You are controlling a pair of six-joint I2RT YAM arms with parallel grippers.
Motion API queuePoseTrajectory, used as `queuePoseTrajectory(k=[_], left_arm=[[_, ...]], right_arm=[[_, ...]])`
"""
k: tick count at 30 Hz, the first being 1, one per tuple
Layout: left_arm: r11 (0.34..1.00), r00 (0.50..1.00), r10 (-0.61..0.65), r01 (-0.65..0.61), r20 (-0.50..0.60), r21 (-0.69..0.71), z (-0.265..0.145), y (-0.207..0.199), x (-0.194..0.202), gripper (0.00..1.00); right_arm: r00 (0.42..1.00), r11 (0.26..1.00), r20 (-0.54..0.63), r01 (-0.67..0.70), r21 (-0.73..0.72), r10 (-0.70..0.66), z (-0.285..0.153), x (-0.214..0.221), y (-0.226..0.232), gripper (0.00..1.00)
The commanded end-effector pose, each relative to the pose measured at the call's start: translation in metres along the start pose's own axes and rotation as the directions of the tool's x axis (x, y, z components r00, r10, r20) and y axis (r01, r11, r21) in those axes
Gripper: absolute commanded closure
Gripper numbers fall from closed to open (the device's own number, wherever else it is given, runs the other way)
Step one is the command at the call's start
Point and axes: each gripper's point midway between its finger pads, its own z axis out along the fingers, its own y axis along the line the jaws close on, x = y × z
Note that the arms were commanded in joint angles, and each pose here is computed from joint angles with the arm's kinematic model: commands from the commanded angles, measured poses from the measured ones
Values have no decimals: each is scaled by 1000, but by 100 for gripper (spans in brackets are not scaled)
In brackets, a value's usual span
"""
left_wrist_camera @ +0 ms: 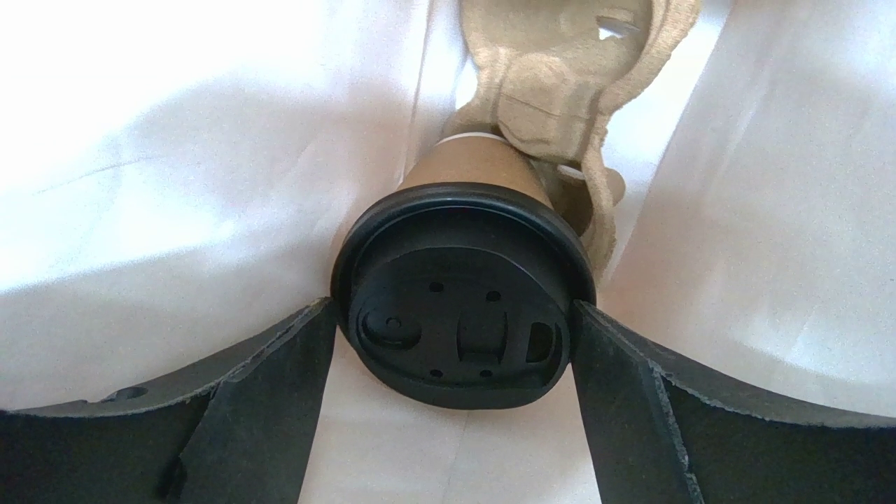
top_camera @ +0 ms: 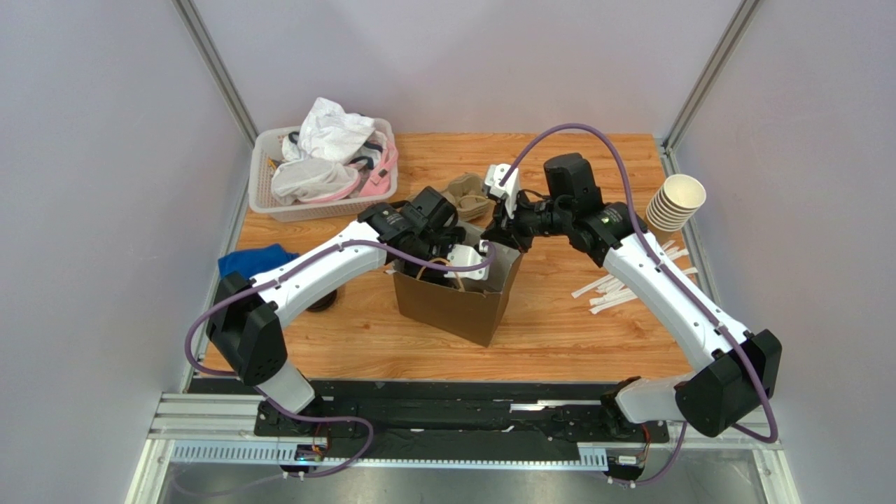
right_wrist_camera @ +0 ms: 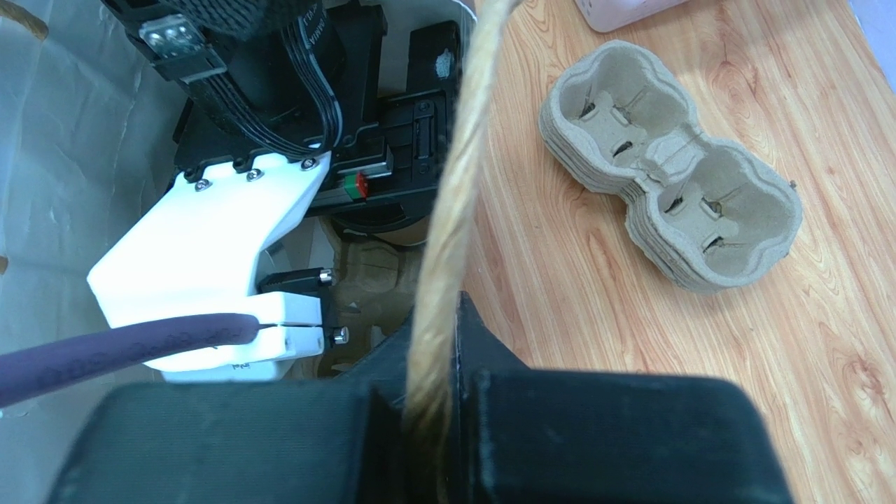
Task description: Pack the takeout coffee
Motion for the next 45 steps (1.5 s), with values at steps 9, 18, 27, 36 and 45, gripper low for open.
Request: queuePoseTrajectory(k=[9,18,27,36,45], left_arm=[[999,993,18,-12,120,-51,-36,2,-24,10],[1000,988,1,3,157,-24,-47,-5,-32,9],[996,981,-30,45,192,-74,-58,3,-39,9],[996,970,-35,54,241,-73,-70,0,-47,9],[995,959,-32,58,282,-87,-88,2,-58,9]], right_arm=[[998,999,27,48,26,-48,-5,-15,-7,100],[998,997,32,61,35,-63,-6,-18,-8,100],[996,996,36,74,46,-75,-5,-20,-9,100],[994,994,35,100,51,-102,-5,-22,-6,100],[992,991,39,117,62,-120,-6,-25,-7,100]])
